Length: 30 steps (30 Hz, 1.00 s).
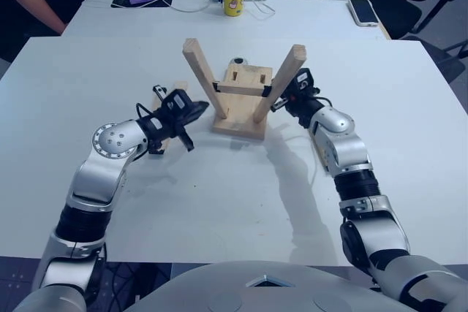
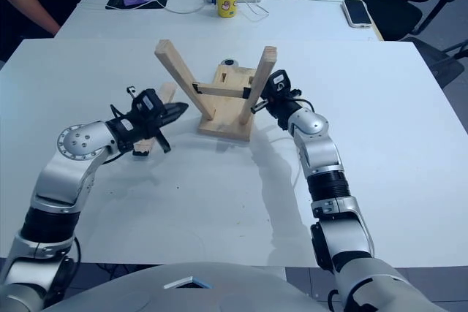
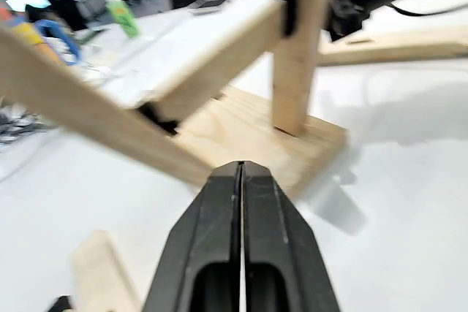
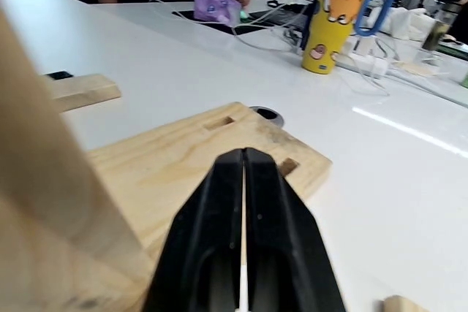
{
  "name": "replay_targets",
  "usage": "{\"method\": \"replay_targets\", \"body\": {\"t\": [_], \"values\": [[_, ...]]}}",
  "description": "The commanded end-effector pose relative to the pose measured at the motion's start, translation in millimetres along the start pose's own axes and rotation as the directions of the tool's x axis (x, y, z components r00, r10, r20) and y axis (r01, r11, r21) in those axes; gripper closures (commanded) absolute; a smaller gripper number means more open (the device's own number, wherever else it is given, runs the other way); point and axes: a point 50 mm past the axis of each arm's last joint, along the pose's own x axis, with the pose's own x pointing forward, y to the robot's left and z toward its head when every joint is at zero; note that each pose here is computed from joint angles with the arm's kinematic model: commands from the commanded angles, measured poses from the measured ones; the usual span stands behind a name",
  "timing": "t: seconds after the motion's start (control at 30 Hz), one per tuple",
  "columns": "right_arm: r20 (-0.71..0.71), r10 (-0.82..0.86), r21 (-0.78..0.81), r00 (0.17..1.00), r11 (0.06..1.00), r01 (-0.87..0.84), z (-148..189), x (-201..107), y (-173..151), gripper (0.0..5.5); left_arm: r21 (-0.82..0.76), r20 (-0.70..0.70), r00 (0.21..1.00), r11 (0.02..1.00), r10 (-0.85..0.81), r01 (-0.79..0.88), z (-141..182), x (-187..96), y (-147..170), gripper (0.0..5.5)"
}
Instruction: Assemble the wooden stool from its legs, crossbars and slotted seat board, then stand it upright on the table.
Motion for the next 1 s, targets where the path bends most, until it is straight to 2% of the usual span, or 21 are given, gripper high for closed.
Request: {"method": "replay_targets", "body": {"t": [0.03, 0.1, 0.23, 0.37, 0.57, 0.67, 0.77, 0.9, 0.97, 1.0], "values": [[0.031, 0.145, -0.066, 0.989, 0.988, -0.143, 6.4, 5.5, 17.0, 5.50, 0.067, -0.171, 0.976, 0.987, -0.135, 0.148, -23.2, 8.5, -14.8, 5.47], [0.044, 0.211, -0.092, 0.977, 0.974, -0.206, 7.8, 8.0, 28.3, 5.50, 0.149, -0.305, 0.943, 0.971, -0.137, 0.189, -46.6, 14.4, -18.9, 5.47], [0.045, 0.330, -0.146, 0.943, 0.936, -0.321, 9.1, 10.6, 50.8, 5.50, 0.231, -0.422, 0.900, 0.948, -0.104, 0.218, -72.8, 22.0, -18.8, 5.47], [0.060, 0.421, -0.136, 0.905, 0.902, -0.410, 8.8, 6.6, 73.7, 5.50, 0.272, -0.456, 0.888, 0.940, -0.062, 0.205, -90.3, 26.6, -13.2, 5.47], [0.079, 0.498, -0.155, 0.863, 0.862, -0.483, 17.7, 8.8, 98.9, 5.50, 0.321, -0.446, 0.895, 0.936, 0.016, 0.144, -91.7, 28.7, 2.9, 5.47], [0.046, 0.419, -0.183, 0.907, 0.896, -0.405, 15.0, 12.0, 87.2, 5.50, 0.352, -0.448, 0.891, 0.931, 0.075, 0.099, -90.4, 24.0, 13.1, 5.47], [-0.012, 0.282, -0.178, 0.959, 0.944, -0.279, 3.2, 0.1, 54.9, 5.50, 0.415, -0.402, 0.885, 0.908, 0.234, -0.052, -79.2, 8.0, 33.5, 5.47], [-0.035, 0.225, -0.157, 0.974, 0.961, -0.227, 2.8, -35.9, 28.3, 5.50, 0.464, -0.289, 0.825, 0.825, 0.485, -0.322, -55.3, -25.4, 70.7, 5.47], [-0.086, 0.163, -0.192, 0.983, 0.965, -0.177, 3.7, -44.7, 14.4, 5.50, 0.421, -0.262, 0.807, 0.815, 0.529, -0.398, -47.0, -49.9, 76.3, 5.47], [-0.124, 0.128, -0.226, 0.984, 0.962, -0.154, 3.3, -45.7, 7.2, 5.50, 0.390, -0.264, 0.824, 0.837, 0.501, -0.384, -44.0, -59.7, 72.8, 5.47]]}}
